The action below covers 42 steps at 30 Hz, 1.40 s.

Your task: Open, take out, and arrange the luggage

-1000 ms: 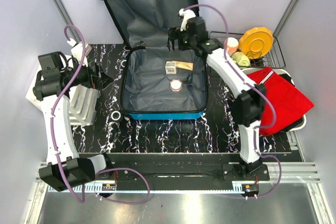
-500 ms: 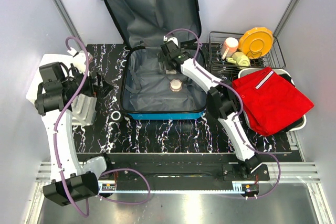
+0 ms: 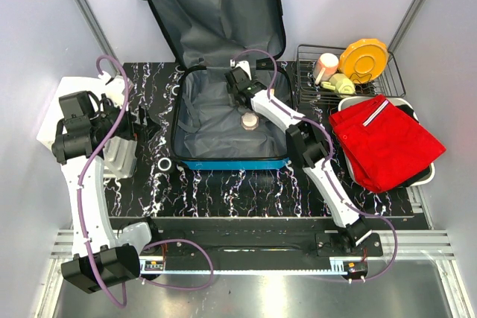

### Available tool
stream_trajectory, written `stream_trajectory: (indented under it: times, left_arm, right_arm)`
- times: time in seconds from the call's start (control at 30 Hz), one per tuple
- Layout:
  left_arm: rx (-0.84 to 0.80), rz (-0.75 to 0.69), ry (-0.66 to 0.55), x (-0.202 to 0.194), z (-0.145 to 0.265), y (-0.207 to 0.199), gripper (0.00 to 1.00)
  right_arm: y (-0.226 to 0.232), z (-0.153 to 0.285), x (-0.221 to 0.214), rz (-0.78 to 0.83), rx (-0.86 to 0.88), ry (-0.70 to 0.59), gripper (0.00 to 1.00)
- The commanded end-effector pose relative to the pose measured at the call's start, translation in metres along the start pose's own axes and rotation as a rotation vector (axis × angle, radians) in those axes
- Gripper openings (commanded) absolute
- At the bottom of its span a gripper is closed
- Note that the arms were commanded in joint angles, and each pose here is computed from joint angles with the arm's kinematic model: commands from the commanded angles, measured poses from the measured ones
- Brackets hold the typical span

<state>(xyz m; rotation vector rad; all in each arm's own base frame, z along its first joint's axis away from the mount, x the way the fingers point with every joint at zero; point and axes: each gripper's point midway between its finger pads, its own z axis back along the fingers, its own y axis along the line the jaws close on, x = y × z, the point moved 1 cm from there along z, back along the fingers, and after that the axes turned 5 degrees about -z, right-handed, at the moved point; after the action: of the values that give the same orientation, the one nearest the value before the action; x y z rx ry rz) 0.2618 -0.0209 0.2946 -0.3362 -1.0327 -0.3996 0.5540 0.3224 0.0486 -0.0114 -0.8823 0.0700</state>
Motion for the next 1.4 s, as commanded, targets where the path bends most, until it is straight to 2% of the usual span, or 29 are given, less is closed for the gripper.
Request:
stream_trajectory:
  times: [0.0, 0.13, 0.27, 0.3, 0.37, 0.4, 0.43, 0.47, 0.5, 0.57, 0.63, 0.67, 0.7, 0.73, 0.77, 0.8, 0.83, 1.0, 1.2, 1.27, 1.3, 1.37]
  left_arm:
    - [0.007, -0.057, -0.016, 0.007, 0.001, 0.004, 0.99]
    - [-0.041, -0.069, -0.003, 0.009, -0.003, 0.003, 0.99]
    - [-0.125, -0.089, -0.034, 0.016, -0.007, -0.006, 0.99]
    - [-0.14, -0.098, -0.042, 0.018, -0.007, -0.008, 0.99]
    - [-0.187, -0.126, -0.076, 0.027, -0.006, -0.015, 0.99]
    - [-0.207, -0.133, -0.084, 0.029, -0.007, -0.017, 0.99]
    - [-0.225, -0.151, -0.097, 0.035, -0.007, -0.021, 0.99]
    - [-0.235, -0.142, -0.103, 0.039, -0.008, -0.023, 0.99]
    - [-0.247, -0.112, -0.099, 0.042, -0.012, -0.022, 0.99]
    - [-0.316, -0.013, -0.108, 0.057, -0.014, -0.033, 0.99]
    - [-0.387, 0.111, -0.108, 0.071, -0.015, -0.048, 0.99]
    - [-0.455, 0.16, -0.11, 0.076, -0.015, -0.058, 0.99]
    - [-0.487, 0.195, -0.111, 0.08, -0.015, -0.064, 0.99]
    - [-0.526, 0.271, -0.107, 0.088, -0.017, -0.075, 0.99]
    - [-0.555, 0.297, -0.113, 0.092, -0.015, -0.084, 0.99]
    - [-0.582, 0.392, -0.096, 0.097, -0.012, -0.093, 0.99]
    - [-0.613, 0.385, -0.111, 0.1, -0.017, -0.102, 0.99]
    - [-0.727, 0.392, -0.067, 0.091, -0.014, -0.143, 0.99]
    - [-0.784, 0.379, -0.038, 0.08, -0.008, -0.165, 0.99]
    - [-0.802, 0.36, -0.073, 0.084, -0.003, -0.168, 0.99]
    - [-0.816, 0.397, -0.061, 0.081, -0.002, -0.17, 0.99]
    - [-0.855, 0.353, -0.111, 0.088, 0.006, -0.176, 0.99]
  right_arm:
    - [0.016, 0.048, 0.065, -0.008, 0.12, -0.124, 0.63]
    - [0.018, 0.085, 0.09, 0.072, 0.262, -0.139, 0.29]
    - [0.023, 0.141, 0.114, 0.194, 0.54, -0.161, 0.26]
    - [0.032, 0.177, 0.118, 0.218, 0.707, -0.164, 0.25]
    - [0.018, 0.222, 0.132, 0.24, 0.898, -0.19, 0.25]
    - [0.021, 0.25, 0.131, 0.254, 1.055, -0.189, 0.23]
    - [0.016, 0.262, 0.134, 0.262, 1.094, -0.203, 0.2]
    - [0.006, 0.282, 0.138, 0.284, 1.112, -0.237, 0.11]
    - [0.003, 0.292, 0.139, 0.324, 1.12, -0.274, 0.07]
    - [-0.01, 0.313, 0.129, 0.427, 1.11, -0.363, 0.04]
    - [-0.016, 0.33, 0.141, 0.534, 1.077, -0.579, 0.04]
    - [-0.023, 0.338, 0.122, 0.571, 1.059, -0.62, 0.04]
    - [-0.02, 0.352, 0.134, 0.629, 1.013, -0.78, 0.03]
    - [-0.019, 0.359, 0.133, 0.723, 0.969, -0.876, 0.02]
    - [-0.021, 0.362, 0.115, 0.759, 0.946, -0.913, 0.02]
    - [-0.016, 0.381, 0.126, 0.779, 0.913, -1.056, 0.02]
    - [-0.013, 0.39, 0.124, 0.796, 0.914, -1.108, 0.03]
    - [0.009, 0.429, 0.116, 0.827, 0.96, -1.264, 0.04]
    - [0.044, 0.461, 0.097, 0.872, 1.028, -1.393, 0.02]
    - [0.054, 0.466, 0.09, 0.88, 1.058, -1.406, 0.02]
    - [0.057, 0.469, 0.089, 0.888, 1.064, -1.423, 0.02]
    - [0.065, 0.471, 0.085, 0.891, 1.078, -1.436, 0.01]
